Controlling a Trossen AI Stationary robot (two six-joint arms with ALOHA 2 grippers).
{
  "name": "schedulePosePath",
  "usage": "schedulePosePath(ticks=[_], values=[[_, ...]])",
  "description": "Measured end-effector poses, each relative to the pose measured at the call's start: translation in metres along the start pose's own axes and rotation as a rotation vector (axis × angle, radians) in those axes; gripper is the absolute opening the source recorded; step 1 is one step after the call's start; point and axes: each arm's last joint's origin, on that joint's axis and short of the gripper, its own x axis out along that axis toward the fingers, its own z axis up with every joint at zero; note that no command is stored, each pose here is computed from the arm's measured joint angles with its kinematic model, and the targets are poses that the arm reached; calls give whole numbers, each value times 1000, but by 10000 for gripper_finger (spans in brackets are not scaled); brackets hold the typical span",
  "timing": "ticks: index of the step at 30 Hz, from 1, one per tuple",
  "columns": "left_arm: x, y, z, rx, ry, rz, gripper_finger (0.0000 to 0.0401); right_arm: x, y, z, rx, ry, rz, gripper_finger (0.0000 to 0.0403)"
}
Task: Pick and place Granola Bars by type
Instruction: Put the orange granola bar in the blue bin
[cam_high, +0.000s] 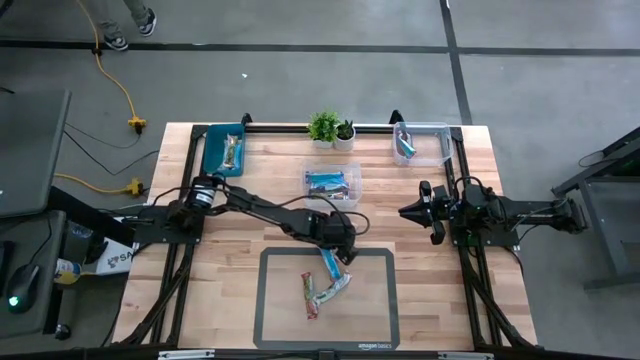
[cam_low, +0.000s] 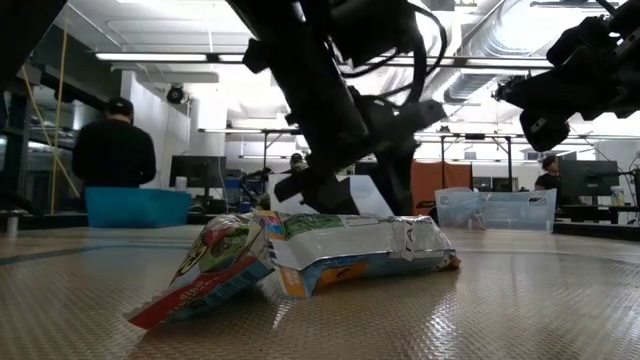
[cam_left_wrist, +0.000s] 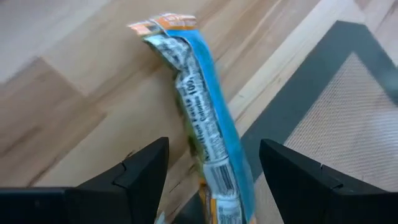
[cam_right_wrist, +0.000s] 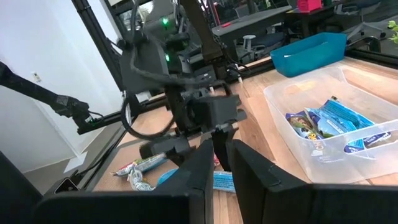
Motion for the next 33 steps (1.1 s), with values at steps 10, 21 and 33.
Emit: schedulePosePath(ticks=[10, 21, 33], values=[[2, 0, -1, 1, 21, -12, 243, 0, 0, 0, 0, 1, 0, 42], [3, 0, -2, 0, 40, -24, 130, 0, 0, 0, 0, 1, 0, 43], [-6, -10, 4, 10, 32, -133, 79, 0, 0, 0, 0, 0, 0, 44]])
